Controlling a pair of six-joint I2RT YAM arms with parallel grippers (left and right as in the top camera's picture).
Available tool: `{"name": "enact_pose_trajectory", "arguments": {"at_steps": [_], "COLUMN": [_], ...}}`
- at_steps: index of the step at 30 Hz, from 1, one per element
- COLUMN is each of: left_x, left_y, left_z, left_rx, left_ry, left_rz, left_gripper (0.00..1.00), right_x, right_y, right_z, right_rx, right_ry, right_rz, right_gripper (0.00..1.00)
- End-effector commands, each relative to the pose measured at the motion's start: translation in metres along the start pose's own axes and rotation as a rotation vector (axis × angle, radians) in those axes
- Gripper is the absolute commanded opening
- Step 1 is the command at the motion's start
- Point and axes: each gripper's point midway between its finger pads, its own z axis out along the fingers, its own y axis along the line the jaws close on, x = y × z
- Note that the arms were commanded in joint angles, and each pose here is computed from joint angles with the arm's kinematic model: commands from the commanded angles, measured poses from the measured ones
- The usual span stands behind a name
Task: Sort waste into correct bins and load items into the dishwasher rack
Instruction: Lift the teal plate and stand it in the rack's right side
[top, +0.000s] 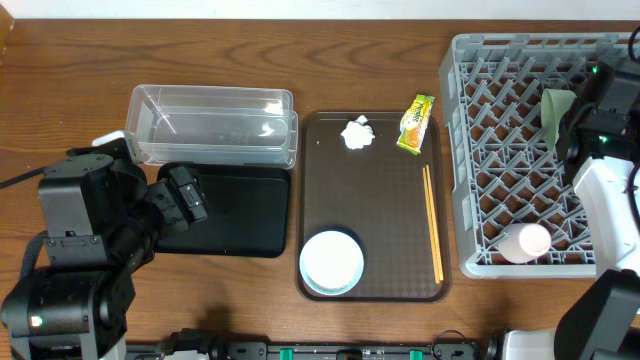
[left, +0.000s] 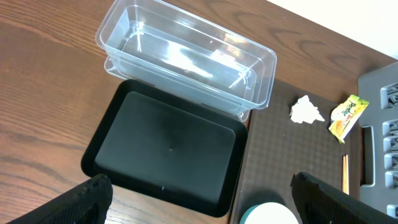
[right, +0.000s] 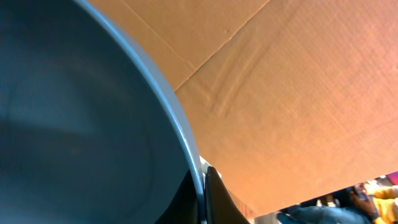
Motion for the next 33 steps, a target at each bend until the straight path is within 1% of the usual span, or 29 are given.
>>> {"name": "enact_pose_trajectory", "arguments": {"at_steps": [1, 4, 10, 14, 23, 24, 26, 28, 29, 31, 33], "left_x": [-0.002, -0.002, -0.002, -0.002, -0.002, -0.002, -0.002, -0.002, -0.002, -0.002, -0.002], "left_y": [0.002, 0.002, 0.002, 0.002, 0.002, 0.002, 0.002, 0.002, 0.002, 0.002, 0.002], "left_z": [-0.003, -0.003, -0.003, -0.003, -0.003, -0.003, -0.003, -0.003, -0.003, -0.003, -0.003], "left_rx": [-0.011, -0.011, -0.011, -0.011, -0.011, -0.011, -0.011, -0.011, -0.011, -0.011, -0.011], "left_ry": [-0.012, -0.012, -0.012, -0.012, -0.012, -0.012, -0.012, -0.012, -0.012, -0.012, -0.012], "left_rz": [-0.003, -0.003, -0.003, -0.003, -0.003, -0.003, -0.003, -0.003, -0.003, -0.003, -0.003], "left_gripper": [0.94, 0.94, 0.94, 0.94, 0.94, 0.94, 0.94, 0.94, 0.94, 0.94, 0.95], "right_x": [0.002, 0.004, 0.001, -0.003, 0.007, 0.006, -0.001, -0.008, -0.011, -0.015, -0.020], "right_y": [-0.018, -0.024, -0.014, -0.009, 0.029, 0.034, 0.041, 0.046, 0.047, 0.048, 0.047], "right_z": [0.011, 0.020, 0.031, 0.034, 0.035, 0.031, 0.023, 0.015, 0.013, 0.009, 0.004], "right_rx": [0.083, 0.099, 0.010, 0.014, -0.019, -0.030, -0.050, -0.059, -0.061, -0.065, -0.068], "right_ry": [0.028, 0.039, 0.020, 0.004, 0.010, -0.001, -0.029, -0.057, -0.066, -0.082, -0.096], "right_rz": [-0.033, -0.058, -0.149, -0.202, -0.307, -0.310, -0.294, -0.272, -0.265, -0.250, -0.234], "right_gripper": [0.01, 0.01, 0.01, 0.01, 0.02, 0.04, 0.16, 0.44, 0.50, 0.59, 0.64]}}
